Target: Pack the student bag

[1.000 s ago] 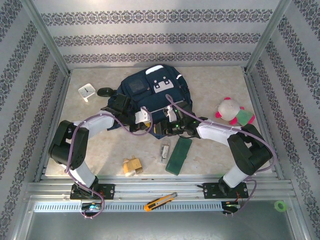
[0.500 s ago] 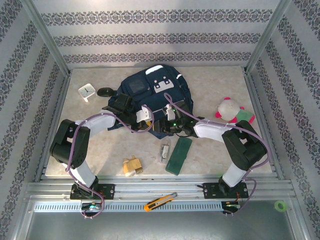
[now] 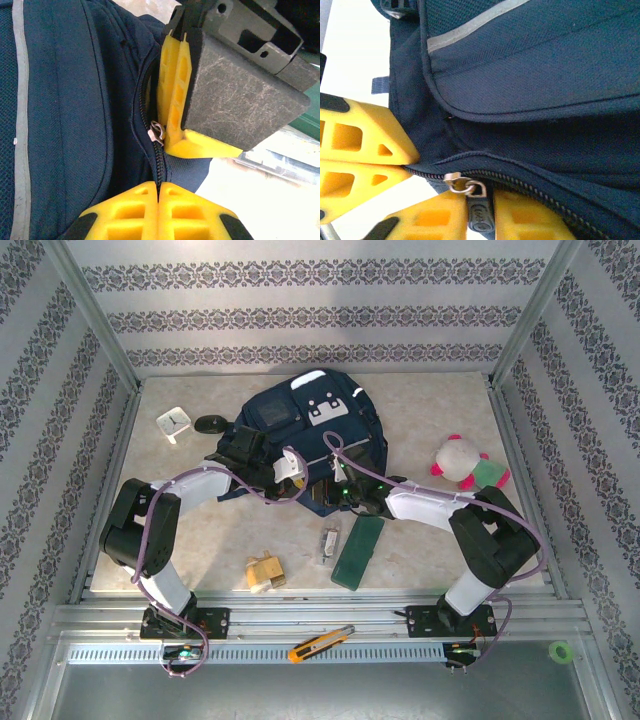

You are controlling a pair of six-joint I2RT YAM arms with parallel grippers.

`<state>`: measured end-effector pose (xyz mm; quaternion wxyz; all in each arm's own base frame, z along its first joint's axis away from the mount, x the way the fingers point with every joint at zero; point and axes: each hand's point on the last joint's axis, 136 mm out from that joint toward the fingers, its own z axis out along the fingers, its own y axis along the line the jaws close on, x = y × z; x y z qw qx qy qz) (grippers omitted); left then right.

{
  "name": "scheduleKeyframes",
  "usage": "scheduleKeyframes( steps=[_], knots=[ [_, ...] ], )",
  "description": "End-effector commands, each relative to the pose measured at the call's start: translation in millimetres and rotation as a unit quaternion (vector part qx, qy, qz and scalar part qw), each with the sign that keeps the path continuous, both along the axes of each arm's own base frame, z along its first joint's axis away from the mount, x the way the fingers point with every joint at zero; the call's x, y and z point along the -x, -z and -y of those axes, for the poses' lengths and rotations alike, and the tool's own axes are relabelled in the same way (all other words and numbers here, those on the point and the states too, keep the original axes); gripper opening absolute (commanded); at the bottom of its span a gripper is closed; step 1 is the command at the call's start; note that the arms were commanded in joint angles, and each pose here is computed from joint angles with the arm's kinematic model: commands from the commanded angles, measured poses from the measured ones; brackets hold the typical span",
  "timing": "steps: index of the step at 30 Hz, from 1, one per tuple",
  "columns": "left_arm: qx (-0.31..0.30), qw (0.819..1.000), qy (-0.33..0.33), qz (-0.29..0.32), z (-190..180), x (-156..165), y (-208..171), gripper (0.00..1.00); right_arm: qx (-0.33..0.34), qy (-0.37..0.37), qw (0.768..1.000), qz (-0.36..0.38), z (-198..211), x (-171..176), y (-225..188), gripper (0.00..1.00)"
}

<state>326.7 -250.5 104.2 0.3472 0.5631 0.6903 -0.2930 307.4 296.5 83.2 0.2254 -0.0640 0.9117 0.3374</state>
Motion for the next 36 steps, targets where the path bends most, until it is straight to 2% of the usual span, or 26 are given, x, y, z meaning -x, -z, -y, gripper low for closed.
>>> scheduleKeyframes(
  steps=[1, 4, 7, 12, 19, 24, 32, 34, 36],
  knots=[
    [0.017, 1.0, 0.012, 0.017, 8.6, 2.6, -11.3, 0.0, 0.015, 0.026, 0.999, 0.031, 11.3, -9.5, -13.7, 0.11],
    [0.006, 1.0, 0.006, 0.022, 5.9, 0.3, -9.6, 0.0, 0.021, 0.038, 0.998, 0.033, 18.4, -10.0, -14.3, 0.04],
    [0.0, 1.0, 0.003, 0.023, 4.3, -0.2, -8.4, 0.0, 0.038, 0.063, 0.997, 0.029, 29.6, -12.0, -10.2, 0.02],
    [-0.021, 0.999, -0.003, 0.03, -0.9, -1.2, -5.2, 0.0, 0.088, 0.101, 0.991, 0.021, 53.0, -11.7, -3.2, 0.01],
    [-0.057, 0.998, -0.011, 0.039, -11.6, -1.9, 1.7, 0.0, 0.136, 0.115, 0.984, 0.004, 86.5, -7.1, 4.7, 0.01],
    [-0.071, 0.996, -0.022, 0.044, -19.0, -4.1, 2.3, 0.0, 0.117, 0.119, 0.986, -0.022, 103.5, -3.7, 13.5, 0.01],
    [-0.11, 0.992, -0.046, 0.05, -43.5, -9.4, 4.3, 0.0, 0.127, 0.137, 0.982, -0.034, 142.1, -1.7, 14.1, 0.02],
    [-0.123, 0.989, -0.053, 0.053, -51.6, -9.9, 4.6, 0.0, 0.113, 0.115, 0.986, -0.03, 136.1, -1.6, 12.3, 0.02],
    [-0.135, 0.987, -0.063, 0.057, -59.7, -10.6, 5.0, 0.0, 0.067, 0.075, 0.995, -0.027, 115.6, 0.3, 6.0, 0.04]
  ],
)
